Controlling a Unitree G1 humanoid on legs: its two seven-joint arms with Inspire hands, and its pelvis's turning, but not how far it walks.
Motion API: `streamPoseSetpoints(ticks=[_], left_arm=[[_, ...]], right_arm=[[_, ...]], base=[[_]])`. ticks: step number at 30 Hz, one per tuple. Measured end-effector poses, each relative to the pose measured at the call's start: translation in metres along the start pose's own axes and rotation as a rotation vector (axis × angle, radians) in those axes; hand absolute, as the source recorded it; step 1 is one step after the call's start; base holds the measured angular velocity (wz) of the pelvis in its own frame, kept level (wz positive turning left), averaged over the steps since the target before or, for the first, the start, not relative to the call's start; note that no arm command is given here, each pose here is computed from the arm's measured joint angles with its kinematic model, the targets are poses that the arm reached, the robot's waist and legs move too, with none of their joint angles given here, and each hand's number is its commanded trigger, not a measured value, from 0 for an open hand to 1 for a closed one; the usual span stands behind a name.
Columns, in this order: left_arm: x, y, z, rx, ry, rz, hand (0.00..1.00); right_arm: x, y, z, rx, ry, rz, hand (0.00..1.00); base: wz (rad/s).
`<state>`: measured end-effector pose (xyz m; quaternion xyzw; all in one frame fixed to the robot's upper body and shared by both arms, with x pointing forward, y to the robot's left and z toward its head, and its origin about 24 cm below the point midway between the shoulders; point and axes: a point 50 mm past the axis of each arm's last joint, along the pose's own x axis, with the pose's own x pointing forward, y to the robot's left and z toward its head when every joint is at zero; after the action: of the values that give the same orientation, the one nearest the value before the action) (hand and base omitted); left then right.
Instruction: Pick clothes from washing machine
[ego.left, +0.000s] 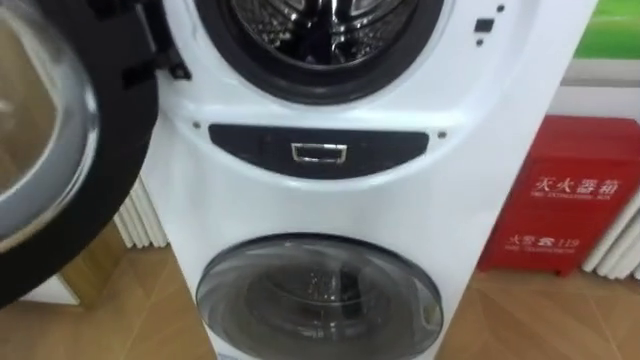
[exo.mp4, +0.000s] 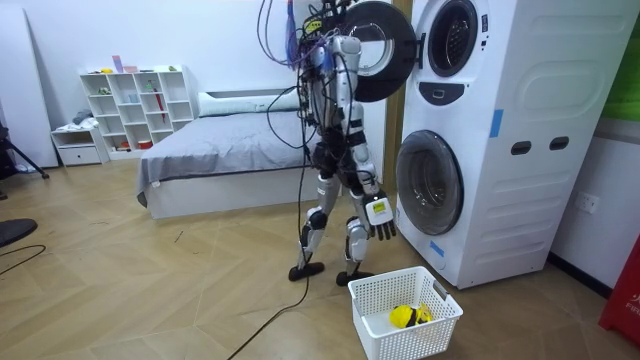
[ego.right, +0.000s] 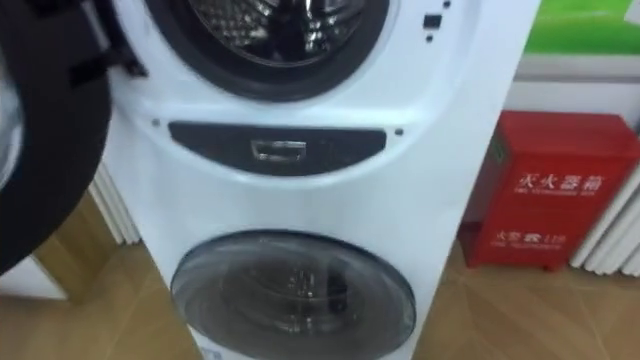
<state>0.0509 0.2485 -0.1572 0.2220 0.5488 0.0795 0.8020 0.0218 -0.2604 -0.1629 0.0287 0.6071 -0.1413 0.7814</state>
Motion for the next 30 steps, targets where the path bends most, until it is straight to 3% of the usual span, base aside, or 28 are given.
streamPoseSetpoints(ticks=[2,5,10,14,24,30], left_arm=[[-0.003,0.001,-0.02,0.002,0.078,0.009,0.0],[-0.004,0.003,-0.024,0.004,0.1,0.022,0.0],[-0.008,0.015,-0.042,-0.073,0.189,0.079,0.0],[-0.006,0.022,-0.04,-0.105,0.188,0.128,0.0],[0.0,0.019,-0.018,-0.172,0.117,0.137,0.0],[-0.001,0.024,-0.025,-0.31,0.153,0.186,0.0]], right_arm=[[-0.002,-0.006,-0.009,0.017,0.035,-0.027,0.0],[-0.009,-0.015,-0.04,-0.004,0.145,-0.075,0.0],[-0.006,-0.011,-0.029,-0.147,0.124,-0.06,0.0],[-0.005,-0.009,-0.028,-0.178,0.131,-0.041,0.0],[-0.003,-0.006,-0.017,-0.265,0.109,-0.034,0.0],[0.0,-0.006,-0.002,-0.248,0.066,-0.038,0.0]], base=[[0.4],[0.88],[-0.4],[-0.22],[-0.14],[-0.09]])
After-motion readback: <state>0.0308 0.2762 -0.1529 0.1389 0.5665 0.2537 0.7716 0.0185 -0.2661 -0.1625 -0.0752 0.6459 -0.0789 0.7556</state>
